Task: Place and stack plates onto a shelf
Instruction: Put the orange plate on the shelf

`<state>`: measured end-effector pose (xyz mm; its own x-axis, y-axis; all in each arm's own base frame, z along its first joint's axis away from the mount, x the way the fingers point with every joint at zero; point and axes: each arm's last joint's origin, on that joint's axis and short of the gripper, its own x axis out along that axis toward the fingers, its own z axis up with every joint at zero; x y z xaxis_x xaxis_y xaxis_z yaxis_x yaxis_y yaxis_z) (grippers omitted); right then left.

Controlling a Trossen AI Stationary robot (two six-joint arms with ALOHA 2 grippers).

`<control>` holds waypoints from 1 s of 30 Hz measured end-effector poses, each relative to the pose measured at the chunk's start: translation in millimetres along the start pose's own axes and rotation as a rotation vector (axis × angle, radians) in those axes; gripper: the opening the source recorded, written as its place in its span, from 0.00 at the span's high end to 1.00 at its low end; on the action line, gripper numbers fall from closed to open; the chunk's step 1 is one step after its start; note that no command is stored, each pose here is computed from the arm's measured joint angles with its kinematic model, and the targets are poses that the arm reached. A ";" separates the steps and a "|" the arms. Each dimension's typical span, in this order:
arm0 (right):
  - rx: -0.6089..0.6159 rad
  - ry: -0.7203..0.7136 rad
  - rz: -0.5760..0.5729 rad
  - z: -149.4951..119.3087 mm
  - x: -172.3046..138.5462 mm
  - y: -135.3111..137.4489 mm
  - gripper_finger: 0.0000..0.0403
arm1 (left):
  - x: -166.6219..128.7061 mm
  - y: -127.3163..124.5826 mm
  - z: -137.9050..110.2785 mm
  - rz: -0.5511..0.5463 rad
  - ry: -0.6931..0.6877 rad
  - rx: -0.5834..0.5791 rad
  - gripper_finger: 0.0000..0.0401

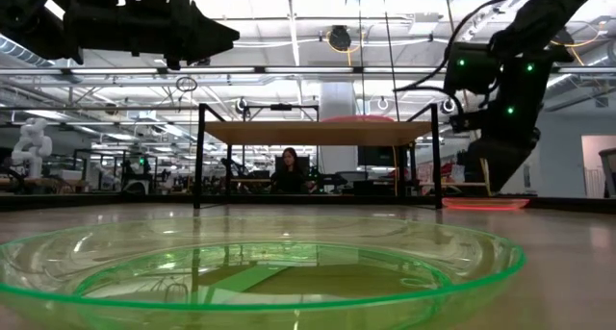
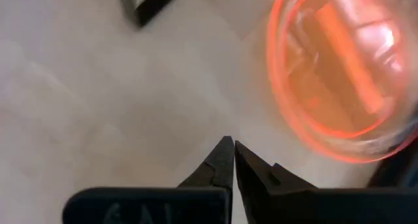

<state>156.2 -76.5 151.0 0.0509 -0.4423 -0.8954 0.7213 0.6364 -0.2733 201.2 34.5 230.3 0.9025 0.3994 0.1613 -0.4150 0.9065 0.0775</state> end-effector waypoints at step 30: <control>0.074 -0.119 -0.162 -21.3 37.5 -21.5 0.77 | 0.0 -0.1 -0.5 -0.001 0.005 -0.014 0.51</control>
<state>127.9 -93.2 115.8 0.0084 -0.6094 -0.7928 0.7756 0.5044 -0.3795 201.3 34.5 229.8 0.9033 0.3995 0.1566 -0.4129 0.9085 0.0641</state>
